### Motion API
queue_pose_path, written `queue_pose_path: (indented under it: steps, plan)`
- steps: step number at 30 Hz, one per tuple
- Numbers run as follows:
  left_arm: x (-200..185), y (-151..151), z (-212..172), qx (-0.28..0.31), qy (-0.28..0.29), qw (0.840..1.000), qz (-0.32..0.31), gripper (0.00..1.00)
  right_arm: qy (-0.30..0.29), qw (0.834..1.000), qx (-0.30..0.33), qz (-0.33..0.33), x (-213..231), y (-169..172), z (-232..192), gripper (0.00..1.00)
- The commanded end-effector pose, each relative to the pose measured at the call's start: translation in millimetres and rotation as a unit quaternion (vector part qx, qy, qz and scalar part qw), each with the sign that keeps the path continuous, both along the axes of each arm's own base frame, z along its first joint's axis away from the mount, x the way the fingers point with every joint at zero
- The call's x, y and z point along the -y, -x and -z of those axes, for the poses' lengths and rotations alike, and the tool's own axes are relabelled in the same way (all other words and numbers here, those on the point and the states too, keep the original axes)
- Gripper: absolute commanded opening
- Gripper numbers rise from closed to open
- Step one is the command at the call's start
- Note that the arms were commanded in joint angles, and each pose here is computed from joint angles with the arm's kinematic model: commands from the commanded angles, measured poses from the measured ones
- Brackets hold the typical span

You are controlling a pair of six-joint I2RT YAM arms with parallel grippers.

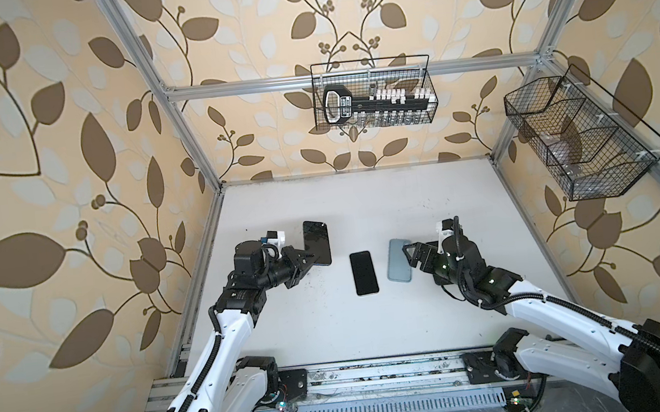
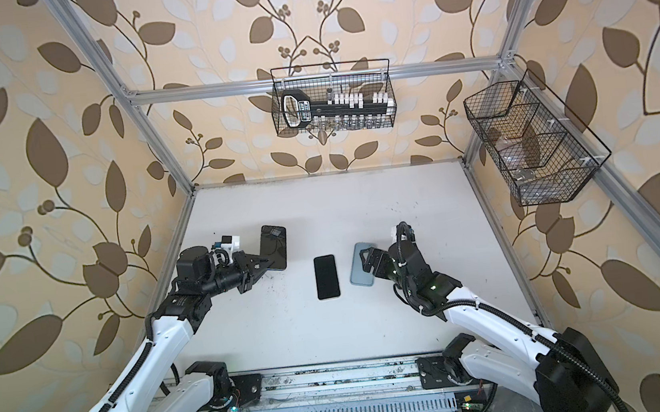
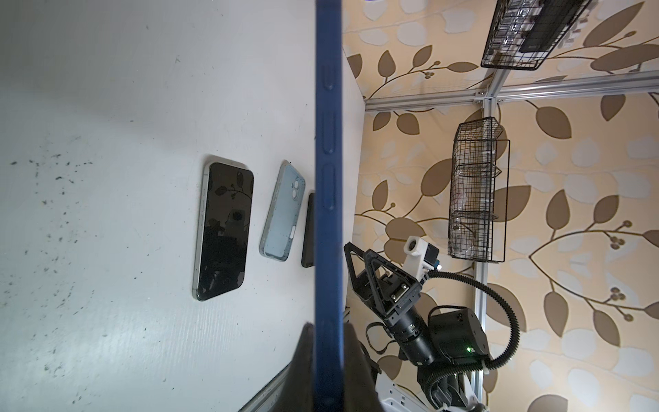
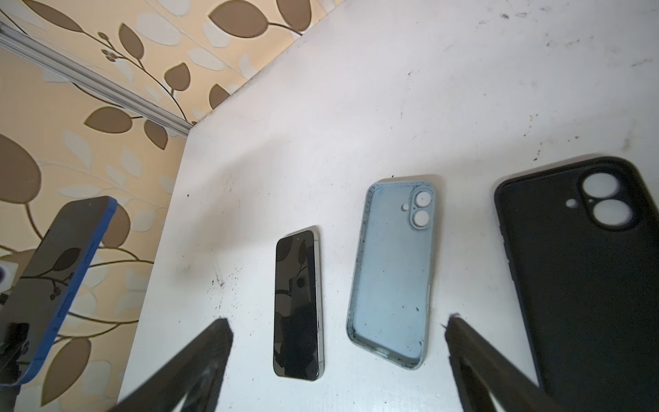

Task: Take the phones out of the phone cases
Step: 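Open the right gripper to release the light-blue case and lift away, then lower the blue-edged phone with the left gripper onto the table beside the other phone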

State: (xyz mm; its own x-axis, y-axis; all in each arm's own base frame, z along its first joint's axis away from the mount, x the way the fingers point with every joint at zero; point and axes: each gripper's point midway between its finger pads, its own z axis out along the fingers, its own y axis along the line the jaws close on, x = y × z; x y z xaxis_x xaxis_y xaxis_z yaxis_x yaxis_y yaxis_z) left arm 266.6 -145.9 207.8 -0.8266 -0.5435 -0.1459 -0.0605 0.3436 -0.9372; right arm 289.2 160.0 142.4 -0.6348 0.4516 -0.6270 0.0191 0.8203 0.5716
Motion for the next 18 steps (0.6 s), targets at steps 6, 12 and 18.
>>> queue_pose_path:
  steps: [6,12,18]
  plan:
    - [-7.7,-5.1,5.5,0.060,-0.016,0.998,-0.020,0.00,-0.017,1.000,-0.002,-0.012,-7.7,0.2,0.2,0.95]
    - [-9.3,-4.0,20.7,0.057,-0.029,0.998,-0.020,0.00,-0.017,1.000,-0.001,-0.015,-8.0,1.5,-1.3,0.94]
    - [-11.2,-3.4,42.2,0.048,-0.034,0.998,-0.025,0.00,-0.020,1.000,0.002,-0.019,-8.6,5.1,-1.6,0.94]
